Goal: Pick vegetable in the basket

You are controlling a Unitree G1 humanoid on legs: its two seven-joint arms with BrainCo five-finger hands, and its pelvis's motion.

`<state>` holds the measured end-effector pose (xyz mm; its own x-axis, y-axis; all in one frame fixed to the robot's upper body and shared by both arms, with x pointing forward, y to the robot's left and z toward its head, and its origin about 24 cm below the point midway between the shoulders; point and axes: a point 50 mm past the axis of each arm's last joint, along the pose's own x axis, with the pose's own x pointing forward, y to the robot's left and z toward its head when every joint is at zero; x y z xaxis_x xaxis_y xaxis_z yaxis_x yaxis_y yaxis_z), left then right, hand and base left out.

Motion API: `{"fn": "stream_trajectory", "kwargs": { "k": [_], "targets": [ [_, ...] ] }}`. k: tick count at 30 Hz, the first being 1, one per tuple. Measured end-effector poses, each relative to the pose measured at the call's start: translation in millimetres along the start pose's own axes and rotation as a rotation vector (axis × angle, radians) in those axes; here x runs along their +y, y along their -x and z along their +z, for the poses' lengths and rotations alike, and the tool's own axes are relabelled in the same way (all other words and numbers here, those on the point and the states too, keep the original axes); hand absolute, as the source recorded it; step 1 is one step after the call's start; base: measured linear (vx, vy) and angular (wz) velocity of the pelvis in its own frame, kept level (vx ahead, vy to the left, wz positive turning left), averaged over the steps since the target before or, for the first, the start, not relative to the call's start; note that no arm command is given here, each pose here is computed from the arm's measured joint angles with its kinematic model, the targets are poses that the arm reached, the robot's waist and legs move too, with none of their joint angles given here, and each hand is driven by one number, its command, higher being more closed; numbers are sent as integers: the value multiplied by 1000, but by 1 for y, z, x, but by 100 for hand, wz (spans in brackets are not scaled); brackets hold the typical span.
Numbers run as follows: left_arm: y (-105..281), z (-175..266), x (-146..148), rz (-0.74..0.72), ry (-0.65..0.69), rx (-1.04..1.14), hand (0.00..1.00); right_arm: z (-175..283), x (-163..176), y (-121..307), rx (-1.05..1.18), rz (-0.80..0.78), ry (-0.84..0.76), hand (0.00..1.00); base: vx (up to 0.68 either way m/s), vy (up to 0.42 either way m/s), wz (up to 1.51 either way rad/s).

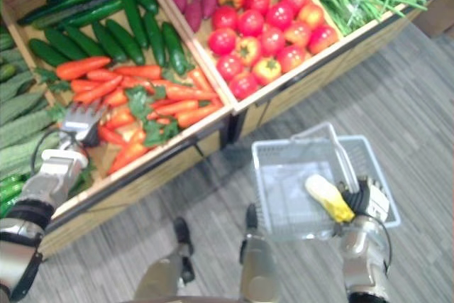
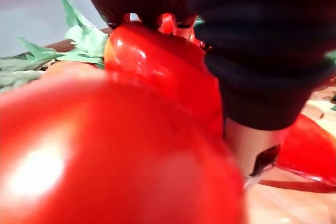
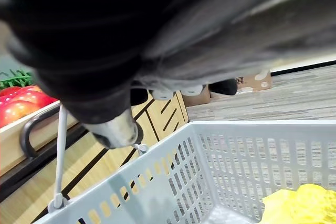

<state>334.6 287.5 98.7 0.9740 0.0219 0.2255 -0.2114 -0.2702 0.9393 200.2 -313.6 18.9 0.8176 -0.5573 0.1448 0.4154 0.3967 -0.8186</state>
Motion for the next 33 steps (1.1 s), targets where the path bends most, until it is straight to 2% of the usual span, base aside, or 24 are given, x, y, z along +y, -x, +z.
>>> {"fn": "stream_trajectory", "kwargs": {
  "k": [19,26,33],
  "targets": [
    [0,16,-5,-29,-17,-80,100,0,-4,5,-14,-8,-1,100,-1,13,-1],
    [17,21,-14,-42,20,-97,100,-4,-3,9,-3,7,8,100,2,9,1],
    [37,12,-15,11,242,61,100,-11,0,17,24,33,15,100,0,25,6]
  ]
}}
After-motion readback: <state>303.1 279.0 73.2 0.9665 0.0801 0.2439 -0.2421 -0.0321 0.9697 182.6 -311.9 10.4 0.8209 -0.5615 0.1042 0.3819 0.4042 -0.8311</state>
